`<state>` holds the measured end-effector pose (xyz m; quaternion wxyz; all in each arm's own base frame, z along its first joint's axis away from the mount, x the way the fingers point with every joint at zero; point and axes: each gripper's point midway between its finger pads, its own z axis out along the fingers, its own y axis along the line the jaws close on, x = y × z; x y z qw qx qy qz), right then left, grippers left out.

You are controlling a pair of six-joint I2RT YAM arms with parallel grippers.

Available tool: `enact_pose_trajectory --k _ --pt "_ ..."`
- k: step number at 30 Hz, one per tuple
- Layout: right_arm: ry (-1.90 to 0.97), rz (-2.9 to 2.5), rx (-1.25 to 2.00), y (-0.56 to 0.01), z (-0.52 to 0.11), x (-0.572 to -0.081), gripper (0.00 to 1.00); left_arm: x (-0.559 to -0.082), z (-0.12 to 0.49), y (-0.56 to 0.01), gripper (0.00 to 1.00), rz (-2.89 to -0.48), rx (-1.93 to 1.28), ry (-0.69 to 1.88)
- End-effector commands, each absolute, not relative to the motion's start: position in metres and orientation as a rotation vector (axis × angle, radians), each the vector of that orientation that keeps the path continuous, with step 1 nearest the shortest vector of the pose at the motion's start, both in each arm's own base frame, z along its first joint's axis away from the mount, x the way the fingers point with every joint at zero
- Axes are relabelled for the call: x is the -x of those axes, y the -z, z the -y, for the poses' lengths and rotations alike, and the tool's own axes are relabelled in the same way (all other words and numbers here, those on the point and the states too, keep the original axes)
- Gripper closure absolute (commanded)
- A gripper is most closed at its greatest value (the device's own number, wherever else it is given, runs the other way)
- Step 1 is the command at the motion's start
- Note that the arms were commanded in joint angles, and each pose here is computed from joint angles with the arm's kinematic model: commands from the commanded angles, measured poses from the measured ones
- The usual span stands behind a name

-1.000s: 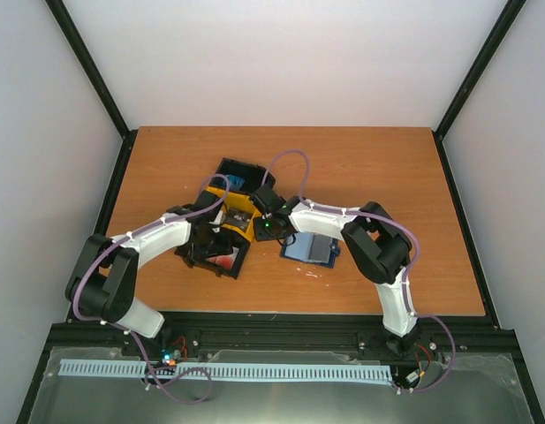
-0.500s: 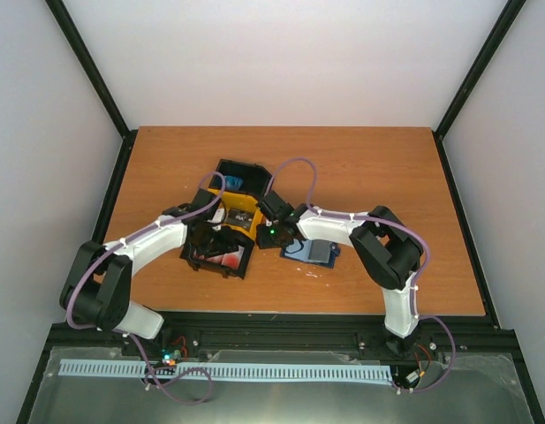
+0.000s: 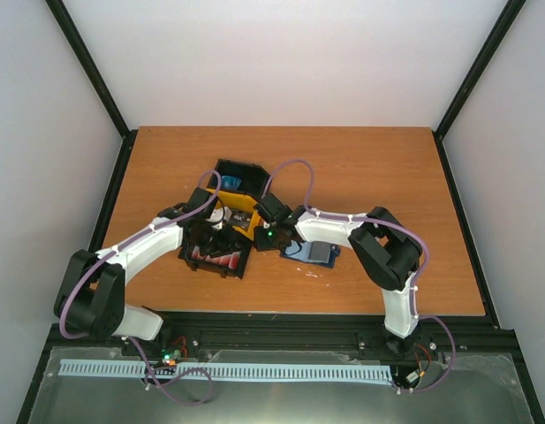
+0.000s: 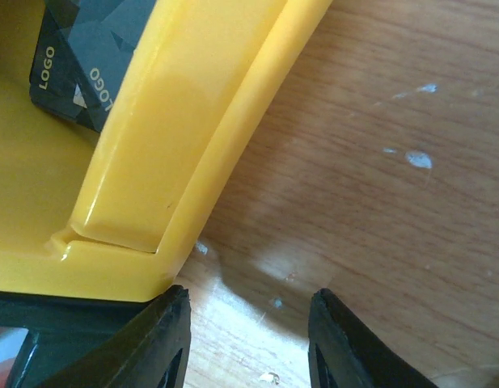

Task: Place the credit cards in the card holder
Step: Pick up the credit card from the storage box.

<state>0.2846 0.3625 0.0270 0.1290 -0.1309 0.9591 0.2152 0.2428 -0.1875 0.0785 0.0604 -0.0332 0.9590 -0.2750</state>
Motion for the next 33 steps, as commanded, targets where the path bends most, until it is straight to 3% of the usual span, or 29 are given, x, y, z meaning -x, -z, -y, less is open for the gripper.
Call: enact_pose_trajectory --k 1,16,26,33 --pt "-0.675 -2.795 0.408 -0.027 -0.372 -0.274 0.58 -0.232 0.193 -0.079 0.63 -2.938 0.106 0.894" --pt "-0.658 -2.798 0.401 -0.026 -0.370 -0.274 0.59 -0.229 0.197 -0.063 0.66 -2.988 0.149 0.922" --pt "-0.648 -2.796 0.402 -0.026 -0.368 -0.275 0.59 -0.246 0.183 -0.072 0.78 -2.942 0.097 0.751" --pt "-0.646 -2.798 0.407 -0.025 -0.369 -0.275 0.59 -0.241 0.193 -0.076 0.84 -2.941 -0.001 0.842"
